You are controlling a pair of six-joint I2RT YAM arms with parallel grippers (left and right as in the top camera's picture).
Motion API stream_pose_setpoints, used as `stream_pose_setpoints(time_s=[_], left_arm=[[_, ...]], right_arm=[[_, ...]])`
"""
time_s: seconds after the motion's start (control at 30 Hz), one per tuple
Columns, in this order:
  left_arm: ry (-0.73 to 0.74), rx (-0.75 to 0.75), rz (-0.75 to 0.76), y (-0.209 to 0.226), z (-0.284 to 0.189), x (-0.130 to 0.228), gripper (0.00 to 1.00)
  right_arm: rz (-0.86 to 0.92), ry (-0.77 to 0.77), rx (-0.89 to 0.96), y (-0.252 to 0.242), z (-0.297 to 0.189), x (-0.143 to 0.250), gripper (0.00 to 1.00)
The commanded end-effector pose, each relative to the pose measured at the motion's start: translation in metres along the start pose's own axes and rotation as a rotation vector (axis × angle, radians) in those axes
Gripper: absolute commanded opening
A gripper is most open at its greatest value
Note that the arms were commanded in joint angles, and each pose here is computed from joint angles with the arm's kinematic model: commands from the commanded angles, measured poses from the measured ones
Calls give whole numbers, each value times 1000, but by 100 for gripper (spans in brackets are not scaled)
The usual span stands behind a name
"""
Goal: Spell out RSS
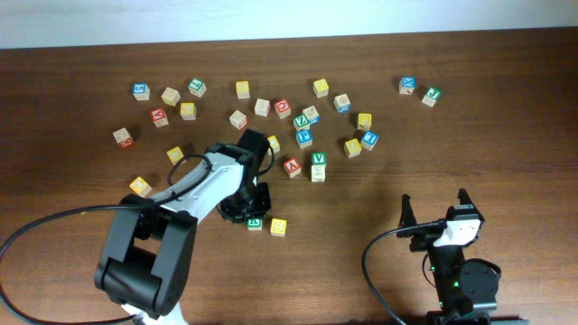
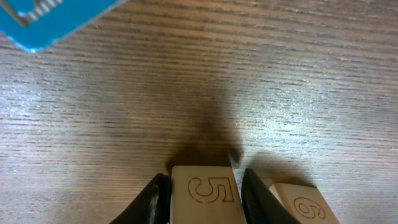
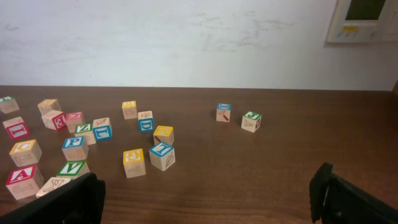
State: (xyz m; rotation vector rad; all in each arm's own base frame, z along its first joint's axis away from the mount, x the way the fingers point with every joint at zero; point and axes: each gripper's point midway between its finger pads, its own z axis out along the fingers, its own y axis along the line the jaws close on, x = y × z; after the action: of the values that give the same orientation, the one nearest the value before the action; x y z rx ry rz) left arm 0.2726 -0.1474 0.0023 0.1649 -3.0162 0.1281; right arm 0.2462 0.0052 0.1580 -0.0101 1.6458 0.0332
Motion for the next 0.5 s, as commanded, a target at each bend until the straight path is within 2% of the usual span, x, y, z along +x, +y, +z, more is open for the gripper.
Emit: stream_pose_setpoints(time_s=[0.0,0.47], left_arm=[[-4,-13,-10,3,0,1,31],[12,-37,-99,17,-1,1,30]], right_arm=[[-6,4,15,-3,0,2,98],[-6,4,14,-3,0,2,98]])
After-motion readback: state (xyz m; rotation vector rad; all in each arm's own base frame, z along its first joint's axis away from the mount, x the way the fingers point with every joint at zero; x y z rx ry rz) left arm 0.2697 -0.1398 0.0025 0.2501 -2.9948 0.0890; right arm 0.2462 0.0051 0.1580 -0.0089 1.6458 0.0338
